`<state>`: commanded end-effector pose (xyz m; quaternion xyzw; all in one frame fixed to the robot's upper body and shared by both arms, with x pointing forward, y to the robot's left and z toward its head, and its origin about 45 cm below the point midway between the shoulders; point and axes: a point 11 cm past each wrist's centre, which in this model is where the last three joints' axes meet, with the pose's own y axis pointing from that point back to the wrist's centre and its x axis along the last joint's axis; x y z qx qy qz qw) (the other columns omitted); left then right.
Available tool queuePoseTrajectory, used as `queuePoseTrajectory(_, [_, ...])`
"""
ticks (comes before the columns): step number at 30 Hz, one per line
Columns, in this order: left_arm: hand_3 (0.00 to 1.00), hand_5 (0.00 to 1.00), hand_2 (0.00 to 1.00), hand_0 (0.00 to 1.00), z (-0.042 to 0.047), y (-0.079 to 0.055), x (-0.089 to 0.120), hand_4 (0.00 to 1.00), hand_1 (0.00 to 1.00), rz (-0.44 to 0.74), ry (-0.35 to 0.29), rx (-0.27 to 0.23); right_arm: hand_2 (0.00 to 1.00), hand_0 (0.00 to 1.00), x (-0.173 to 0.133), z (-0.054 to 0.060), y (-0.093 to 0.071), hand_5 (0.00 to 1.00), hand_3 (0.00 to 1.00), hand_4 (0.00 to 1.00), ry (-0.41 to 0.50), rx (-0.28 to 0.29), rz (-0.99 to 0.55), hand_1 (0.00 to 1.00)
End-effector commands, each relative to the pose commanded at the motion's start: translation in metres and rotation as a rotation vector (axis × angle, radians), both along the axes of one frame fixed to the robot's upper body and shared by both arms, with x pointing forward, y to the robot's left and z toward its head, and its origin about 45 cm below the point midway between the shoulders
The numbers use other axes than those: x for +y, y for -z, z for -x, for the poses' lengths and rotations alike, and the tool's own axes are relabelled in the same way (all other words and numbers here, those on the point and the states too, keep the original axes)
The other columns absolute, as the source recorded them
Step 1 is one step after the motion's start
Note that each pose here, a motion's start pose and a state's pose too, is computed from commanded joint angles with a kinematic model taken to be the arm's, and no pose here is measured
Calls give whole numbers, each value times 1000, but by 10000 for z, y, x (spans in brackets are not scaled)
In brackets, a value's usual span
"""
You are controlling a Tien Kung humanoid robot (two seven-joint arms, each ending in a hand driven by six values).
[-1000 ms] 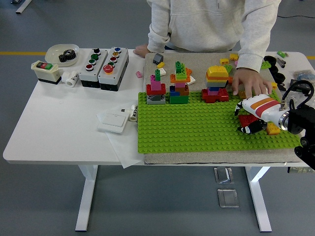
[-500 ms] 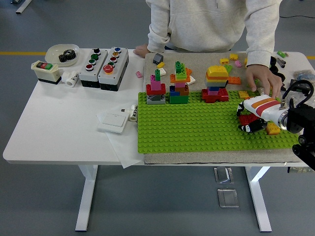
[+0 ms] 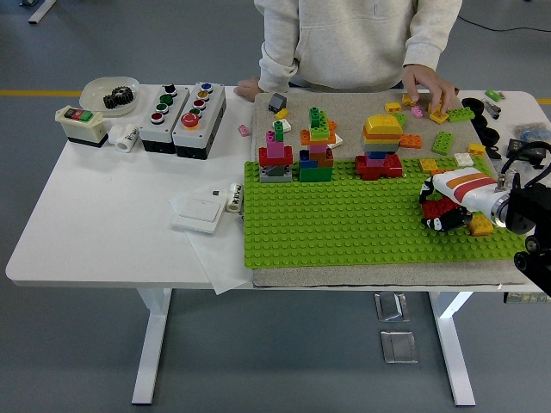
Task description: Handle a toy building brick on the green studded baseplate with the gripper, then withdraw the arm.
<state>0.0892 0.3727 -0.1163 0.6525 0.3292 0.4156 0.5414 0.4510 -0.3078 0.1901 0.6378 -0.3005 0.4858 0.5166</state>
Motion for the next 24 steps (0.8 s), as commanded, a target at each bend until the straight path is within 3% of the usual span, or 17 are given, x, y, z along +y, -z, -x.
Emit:
queuePoseTrajectory(1, [530, 496, 582, 800, 0, 0, 1, 526, 657, 0, 0, 0, 725, 649, -1, 4, -6, 350, 730, 815, -4, 1, 2, 678])
queuePoseTrajectory(2, [530, 498, 581, 801, 1, 0, 1, 527, 656, 0, -1, 0, 739, 660, 0, 6, -13, 327, 813, 900, -6, -1, 2, 683])
queuePoseTrajectory(8, [530, 497, 581, 798, 5, 0, 4, 526, 655, -1, 2, 2, 734, 660, 36, 14, -53, 316, 822, 923, -25, -13, -14, 679])
queuePoseTrajectory(24, [530, 496, 582, 799, -2, 2, -7, 526, 657, 0, 6, 0, 723, 645, 48, -13, 1, 340, 788, 843, -52, -31, 81, 670])
